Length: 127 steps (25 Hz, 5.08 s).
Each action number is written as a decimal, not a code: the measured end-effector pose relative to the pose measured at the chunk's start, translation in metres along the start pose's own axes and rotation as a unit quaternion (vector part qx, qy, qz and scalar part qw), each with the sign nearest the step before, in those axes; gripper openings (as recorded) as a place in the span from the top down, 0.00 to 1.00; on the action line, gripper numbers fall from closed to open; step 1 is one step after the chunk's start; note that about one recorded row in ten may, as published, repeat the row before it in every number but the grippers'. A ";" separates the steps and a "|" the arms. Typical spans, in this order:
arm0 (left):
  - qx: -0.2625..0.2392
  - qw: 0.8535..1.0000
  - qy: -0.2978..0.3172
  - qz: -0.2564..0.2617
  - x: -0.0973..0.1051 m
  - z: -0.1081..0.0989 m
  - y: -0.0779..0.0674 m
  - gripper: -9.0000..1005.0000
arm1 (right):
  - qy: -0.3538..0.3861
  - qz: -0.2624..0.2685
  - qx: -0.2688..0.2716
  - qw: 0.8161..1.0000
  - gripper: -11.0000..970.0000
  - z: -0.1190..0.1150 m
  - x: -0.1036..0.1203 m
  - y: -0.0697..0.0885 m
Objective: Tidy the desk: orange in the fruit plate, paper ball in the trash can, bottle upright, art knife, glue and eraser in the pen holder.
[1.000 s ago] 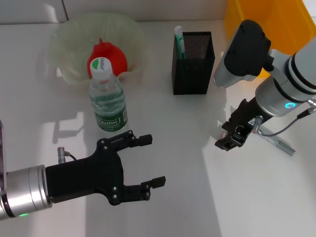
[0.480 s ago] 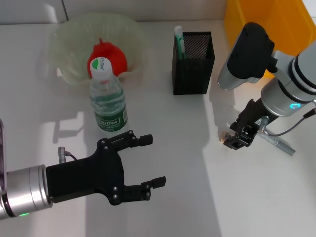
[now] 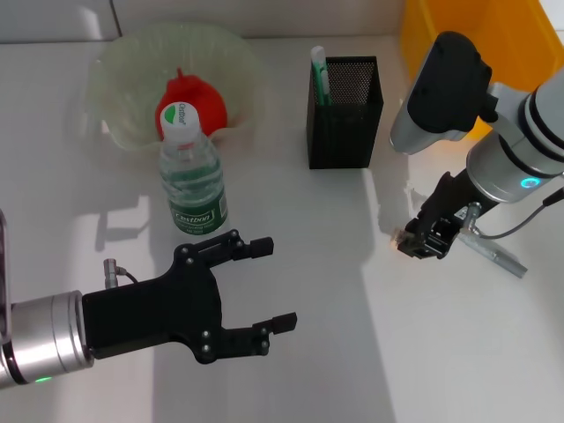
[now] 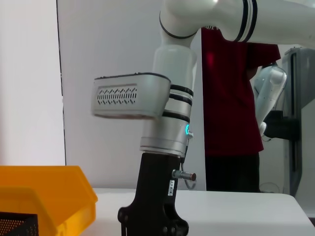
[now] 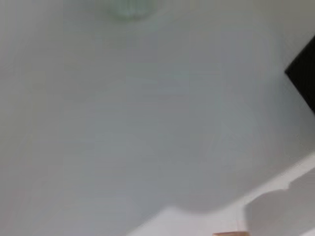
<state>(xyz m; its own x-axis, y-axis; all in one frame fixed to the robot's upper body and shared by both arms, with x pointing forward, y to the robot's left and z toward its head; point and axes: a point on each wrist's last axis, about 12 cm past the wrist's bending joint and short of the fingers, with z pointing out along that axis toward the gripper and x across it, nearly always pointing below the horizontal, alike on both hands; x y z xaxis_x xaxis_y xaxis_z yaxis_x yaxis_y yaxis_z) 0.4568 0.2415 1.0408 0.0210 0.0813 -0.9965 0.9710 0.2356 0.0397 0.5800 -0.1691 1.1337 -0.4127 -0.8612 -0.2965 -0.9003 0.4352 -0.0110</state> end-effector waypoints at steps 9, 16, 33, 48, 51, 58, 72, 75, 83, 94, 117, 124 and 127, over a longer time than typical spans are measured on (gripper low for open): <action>0.003 1.000 -0.003 0.004 -0.002 0.000 0.001 0.17 | -0.178 0.033 0.026 0.983 0.74 -0.068 -0.013 -0.006; 0.004 1.000 -0.003 0.004 -0.002 0.001 0.001 0.17 | -0.264 0.069 0.100 0.957 0.74 -0.080 -0.022 -0.026; 0.002 1.000 -0.003 0.002 -0.002 0.000 0.001 0.17 | -0.245 0.101 0.113 0.958 0.74 -0.044 -0.037 -0.054; 0.003 1.000 -0.003 0.000 -0.001 0.000 0.000 0.17 | -0.191 0.149 0.098 0.965 0.31 -0.079 -0.022 -0.037; 0.003 1.000 -0.003 0.001 -0.001 0.000 0.000 0.17 | -0.157 0.178 0.105 0.966 0.24 -0.086 -0.011 -0.033; 0.005 1.000 -0.004 0.003 -0.002 0.002 0.001 0.17 | -0.050 0.219 0.061 0.972 0.17 -0.078 0.017 -0.020; 0.006 1.000 -0.003 0.001 -0.002 0.001 0.001 0.17 | 0.012 0.237 0.032 0.971 0.14 -0.041 0.035 -0.025; 0.006 1.000 -0.002 0.001 -0.001 0.001 0.001 0.17 | 0.015 0.226 0.034 0.973 0.16 -0.036 0.036 -0.028; 0.006 1.000 -0.002 0.000 -0.001 0.001 0.001 0.17 | 0.017 0.184 0.032 0.982 0.25 -0.029 0.036 -0.028; 0.006 1.000 -0.002 0.000 -0.001 0.001 0.000 0.17 | 0.042 0.156 0.042 0.986 0.47 -0.011 0.033 -0.026; 0.004 1.000 -0.002 -0.001 -0.001 0.000 -0.001 0.17 | 0.041 0.164 0.032 0.985 0.80 0.001 0.032 -0.030; 0.004 1.000 -0.002 -0.001 -0.001 0.000 -0.001 0.17 | -0.059 0.147 0.029 0.987 0.84 -0.036 0.021 -0.022; 0.004 1.000 -0.002 0.000 -0.001 0.000 -0.001 0.17 | -0.147 0.115 0.041 0.982 0.85 -0.068 0.015 -0.010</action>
<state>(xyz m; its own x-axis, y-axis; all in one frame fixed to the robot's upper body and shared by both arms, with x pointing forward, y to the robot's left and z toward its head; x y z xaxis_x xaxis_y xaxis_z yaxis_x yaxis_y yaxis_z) 0.4559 0.2415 1.0417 0.0214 0.0764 -0.9968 0.9729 0.2281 0.0384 0.5737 -0.2046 1.1941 -0.5345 -0.6305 -0.5629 -0.7693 0.6387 0.0151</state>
